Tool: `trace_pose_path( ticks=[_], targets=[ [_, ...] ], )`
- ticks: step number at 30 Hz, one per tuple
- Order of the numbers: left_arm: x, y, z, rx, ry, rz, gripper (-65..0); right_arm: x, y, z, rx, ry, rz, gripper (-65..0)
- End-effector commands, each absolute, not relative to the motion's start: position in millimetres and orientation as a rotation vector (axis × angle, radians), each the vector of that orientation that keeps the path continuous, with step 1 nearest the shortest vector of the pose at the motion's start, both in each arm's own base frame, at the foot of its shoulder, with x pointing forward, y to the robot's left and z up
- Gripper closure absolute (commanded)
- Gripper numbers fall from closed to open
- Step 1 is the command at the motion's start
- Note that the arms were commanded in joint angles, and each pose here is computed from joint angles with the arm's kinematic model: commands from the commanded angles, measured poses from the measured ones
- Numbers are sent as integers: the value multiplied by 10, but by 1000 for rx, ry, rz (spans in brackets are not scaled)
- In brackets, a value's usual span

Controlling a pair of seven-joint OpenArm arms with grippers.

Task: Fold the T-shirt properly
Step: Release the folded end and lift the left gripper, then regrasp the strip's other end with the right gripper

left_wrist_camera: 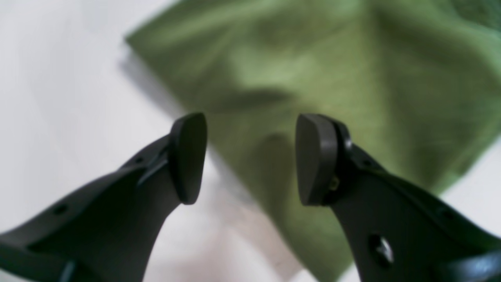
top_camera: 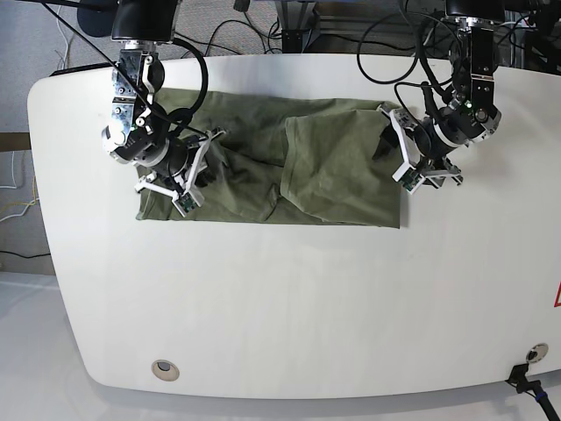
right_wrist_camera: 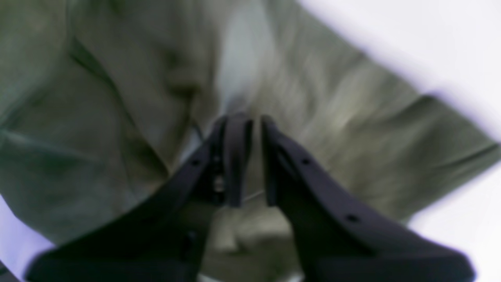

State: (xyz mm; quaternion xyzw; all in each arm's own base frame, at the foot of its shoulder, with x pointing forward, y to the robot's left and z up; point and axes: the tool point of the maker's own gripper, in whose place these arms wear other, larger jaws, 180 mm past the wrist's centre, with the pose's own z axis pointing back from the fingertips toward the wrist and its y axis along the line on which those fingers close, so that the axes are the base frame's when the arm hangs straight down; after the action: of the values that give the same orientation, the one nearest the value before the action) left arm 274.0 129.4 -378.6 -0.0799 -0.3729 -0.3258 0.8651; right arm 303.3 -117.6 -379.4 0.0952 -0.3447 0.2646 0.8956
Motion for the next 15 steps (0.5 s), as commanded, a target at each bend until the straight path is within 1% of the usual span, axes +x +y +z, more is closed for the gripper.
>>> trace_pose_path(
  ticks=[1, 4, 6, 8, 9, 11, 15],
  targets=[
    [2790, 1353, -3817, -181, -786, -657, -335, 3184, -1098, -3443, 185, -824, 569, -135],
    [2805, 1384, -3900, -186, -765, -643, -335, 3217, -1225, -3175, 122, -878, 533, -194],
    [2810, 1382, -3918, -188, -760, -642, -335, 3218, -1456, -3077, 84, -900, 435, -267],
    [2808, 1377, -3919, -189, -760, -644, -335, 3215, -1776, -3043, 39, -899, 333, -321],
    [2808, 1377, -3919, -189, -760, -644, -335, 3183, -1937, -3057, 20, -894, 281, -337],
    [2808, 1377, -3919, -189, -760, -644, -335, 3141, -2221, -3033, -19, -901, 195, -348],
    [2808, 1377, -3919, -189, -760, -644, -335, 2931, -2725, -3153, -65, -868, 20, -348]
  ],
)
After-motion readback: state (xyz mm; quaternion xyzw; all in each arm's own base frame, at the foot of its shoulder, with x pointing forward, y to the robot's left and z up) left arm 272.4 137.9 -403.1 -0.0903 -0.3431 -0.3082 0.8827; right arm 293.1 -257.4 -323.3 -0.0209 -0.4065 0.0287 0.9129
